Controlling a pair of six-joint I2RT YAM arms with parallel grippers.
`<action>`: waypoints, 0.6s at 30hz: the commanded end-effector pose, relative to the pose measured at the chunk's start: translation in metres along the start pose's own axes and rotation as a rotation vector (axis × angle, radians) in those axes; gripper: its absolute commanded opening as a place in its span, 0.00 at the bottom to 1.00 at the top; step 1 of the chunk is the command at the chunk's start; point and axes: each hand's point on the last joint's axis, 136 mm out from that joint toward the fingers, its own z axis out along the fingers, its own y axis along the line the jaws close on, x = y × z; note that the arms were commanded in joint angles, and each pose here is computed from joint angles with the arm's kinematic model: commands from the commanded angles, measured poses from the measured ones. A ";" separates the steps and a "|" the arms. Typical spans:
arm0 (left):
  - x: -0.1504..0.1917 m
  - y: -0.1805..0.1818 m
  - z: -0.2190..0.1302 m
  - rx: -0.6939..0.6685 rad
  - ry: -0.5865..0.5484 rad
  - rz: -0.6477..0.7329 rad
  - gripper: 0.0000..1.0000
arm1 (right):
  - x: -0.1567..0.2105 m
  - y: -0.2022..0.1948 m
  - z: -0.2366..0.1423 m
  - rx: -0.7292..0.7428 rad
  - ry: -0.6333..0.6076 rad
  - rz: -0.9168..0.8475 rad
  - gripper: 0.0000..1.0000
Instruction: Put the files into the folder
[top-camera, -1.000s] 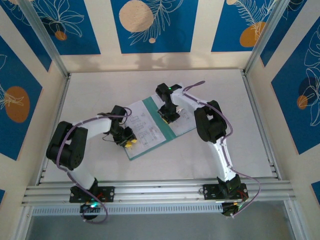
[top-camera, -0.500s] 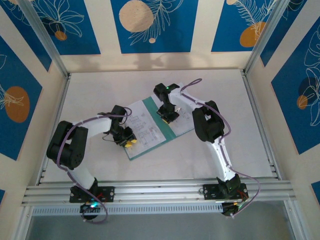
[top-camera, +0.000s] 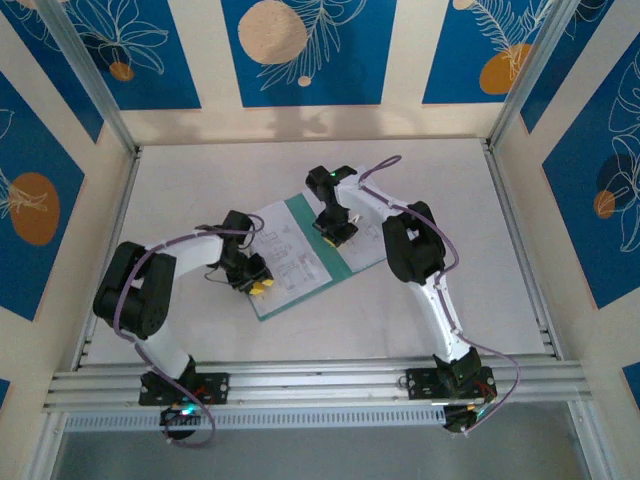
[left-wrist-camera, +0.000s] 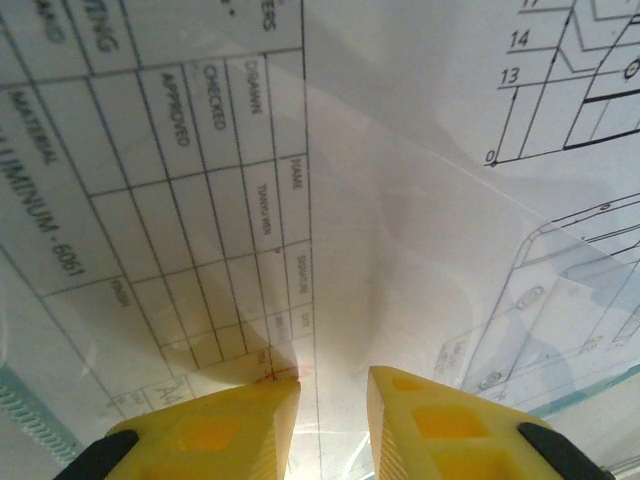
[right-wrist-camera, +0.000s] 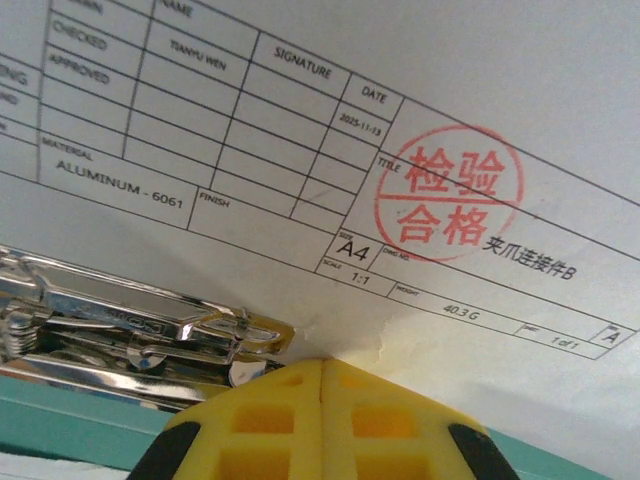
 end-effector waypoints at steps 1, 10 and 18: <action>-0.009 0.005 0.021 -0.006 -0.011 0.037 0.26 | 0.071 -0.063 0.097 0.364 0.205 -0.038 0.00; -0.010 -0.001 0.022 0.008 -0.002 0.050 0.26 | 0.080 -0.057 0.104 0.393 0.226 -0.083 0.00; -0.009 -0.001 0.021 0.003 0.005 0.066 0.26 | 0.084 -0.037 0.099 0.304 0.257 -0.138 0.00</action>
